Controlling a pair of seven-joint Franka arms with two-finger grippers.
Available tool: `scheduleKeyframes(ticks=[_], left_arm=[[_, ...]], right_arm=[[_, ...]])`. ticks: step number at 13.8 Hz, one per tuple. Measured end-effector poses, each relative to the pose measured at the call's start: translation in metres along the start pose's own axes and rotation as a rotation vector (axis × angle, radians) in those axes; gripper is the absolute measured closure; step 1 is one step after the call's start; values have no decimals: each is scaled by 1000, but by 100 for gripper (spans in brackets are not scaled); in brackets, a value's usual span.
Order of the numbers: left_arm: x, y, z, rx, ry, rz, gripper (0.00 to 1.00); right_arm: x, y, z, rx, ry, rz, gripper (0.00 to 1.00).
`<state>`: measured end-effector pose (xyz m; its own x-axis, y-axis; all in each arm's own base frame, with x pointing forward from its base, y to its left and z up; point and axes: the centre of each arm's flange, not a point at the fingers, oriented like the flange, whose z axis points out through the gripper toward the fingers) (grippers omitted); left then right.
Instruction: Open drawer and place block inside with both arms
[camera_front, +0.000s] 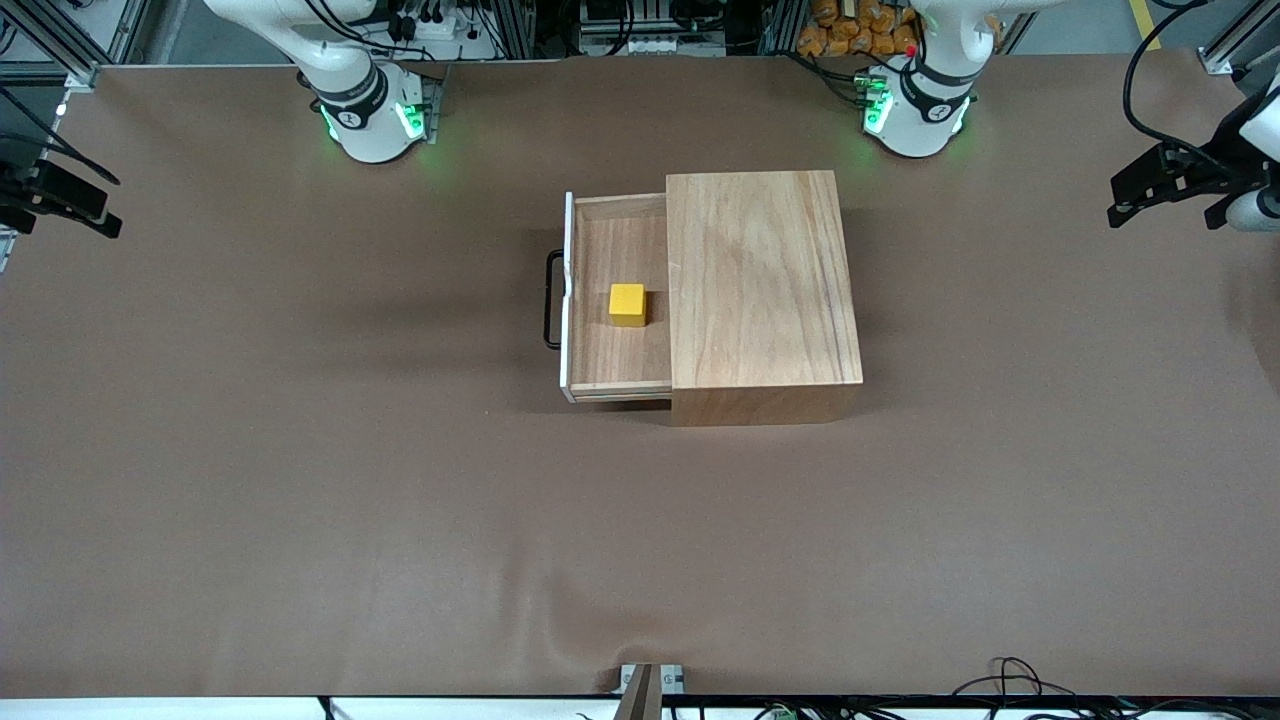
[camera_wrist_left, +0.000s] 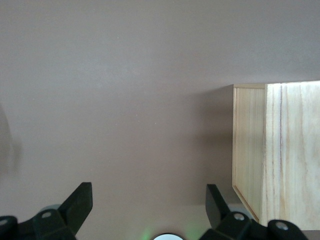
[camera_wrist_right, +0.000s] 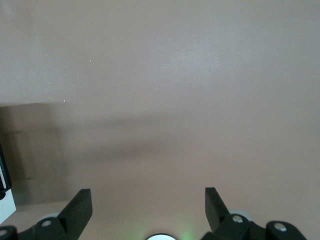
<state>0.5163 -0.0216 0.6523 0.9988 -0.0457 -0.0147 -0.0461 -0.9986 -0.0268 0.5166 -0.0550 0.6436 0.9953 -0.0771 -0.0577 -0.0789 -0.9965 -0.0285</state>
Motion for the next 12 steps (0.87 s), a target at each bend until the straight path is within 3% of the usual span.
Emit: scheduleKeyframes(ticks=[12], left_arm=[[0, 0, 0, 0, 0, 0, 0]], right_arm=[[3, -1, 3, -1, 11, -32, 0]])
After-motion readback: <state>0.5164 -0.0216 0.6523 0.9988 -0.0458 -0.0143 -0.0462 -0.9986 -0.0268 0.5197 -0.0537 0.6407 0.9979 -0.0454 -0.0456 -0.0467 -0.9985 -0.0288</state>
